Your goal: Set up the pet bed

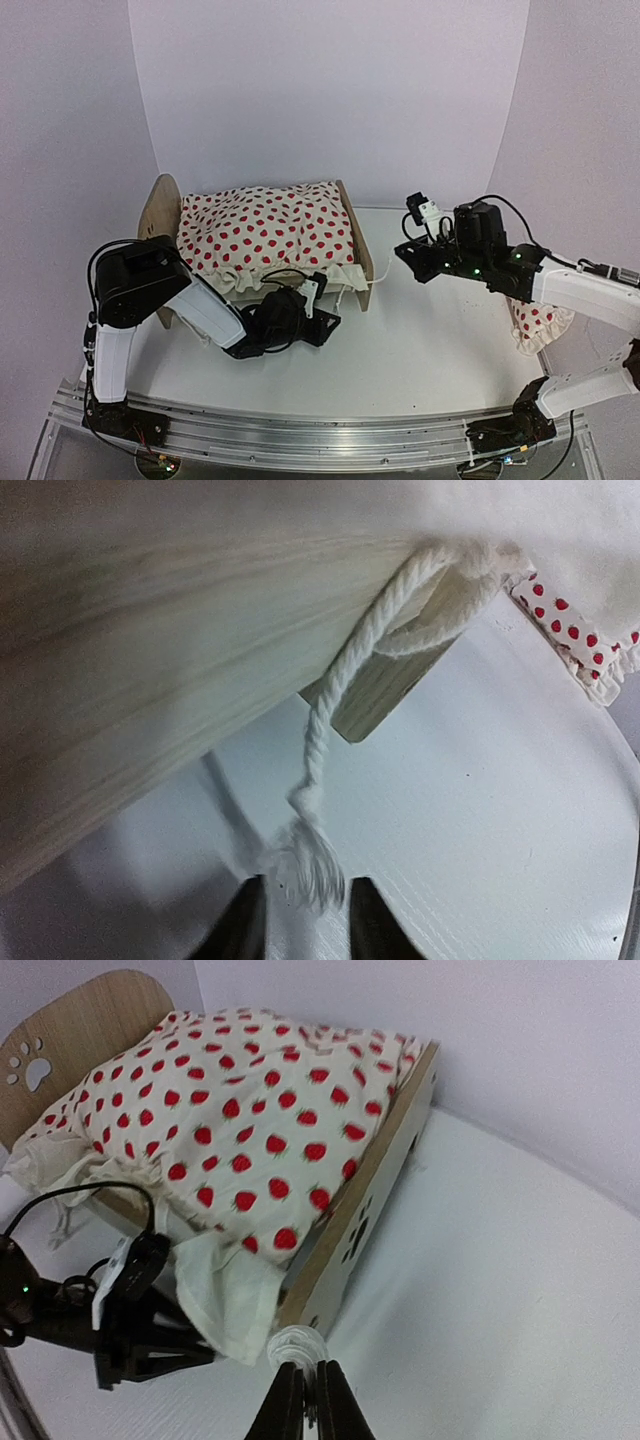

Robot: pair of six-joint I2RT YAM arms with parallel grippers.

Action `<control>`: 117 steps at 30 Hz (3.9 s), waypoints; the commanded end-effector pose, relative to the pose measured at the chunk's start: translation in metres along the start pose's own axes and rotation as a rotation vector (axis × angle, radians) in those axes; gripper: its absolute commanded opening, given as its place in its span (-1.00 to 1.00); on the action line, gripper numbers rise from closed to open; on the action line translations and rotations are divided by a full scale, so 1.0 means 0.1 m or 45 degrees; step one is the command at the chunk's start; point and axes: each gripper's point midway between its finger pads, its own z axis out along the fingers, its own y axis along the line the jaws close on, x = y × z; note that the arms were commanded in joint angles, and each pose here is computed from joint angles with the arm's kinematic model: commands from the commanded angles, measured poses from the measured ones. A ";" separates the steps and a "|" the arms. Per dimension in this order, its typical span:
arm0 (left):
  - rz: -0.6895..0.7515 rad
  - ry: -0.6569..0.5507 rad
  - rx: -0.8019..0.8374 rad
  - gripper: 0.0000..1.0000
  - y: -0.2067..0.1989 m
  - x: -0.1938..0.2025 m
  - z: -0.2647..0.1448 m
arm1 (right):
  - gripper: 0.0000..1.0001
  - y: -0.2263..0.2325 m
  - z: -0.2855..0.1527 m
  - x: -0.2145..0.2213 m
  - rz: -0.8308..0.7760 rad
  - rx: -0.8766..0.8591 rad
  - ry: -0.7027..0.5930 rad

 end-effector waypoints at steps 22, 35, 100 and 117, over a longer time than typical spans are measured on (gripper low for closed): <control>1.228 0.560 0.314 0.38 0.11 -0.67 -2.22 | 0.72 -0.19 0.41 -0.35 0.492 0.231 0.332; 0.963 0.064 -0.653 0.52 0.94 -3.02 -2.80 | 0.48 -0.40 1.14 -0.45 0.478 0.396 0.333; 0.738 0.098 -0.360 0.70 0.97 -2.98 -2.31 | -0.44 -1.80 0.24 0.70 0.382 0.980 0.624; 0.289 -0.161 0.070 0.52 0.29 -1.95 -3.00 | 0.09 -0.93 -0.38 -0.74 0.352 0.626 0.248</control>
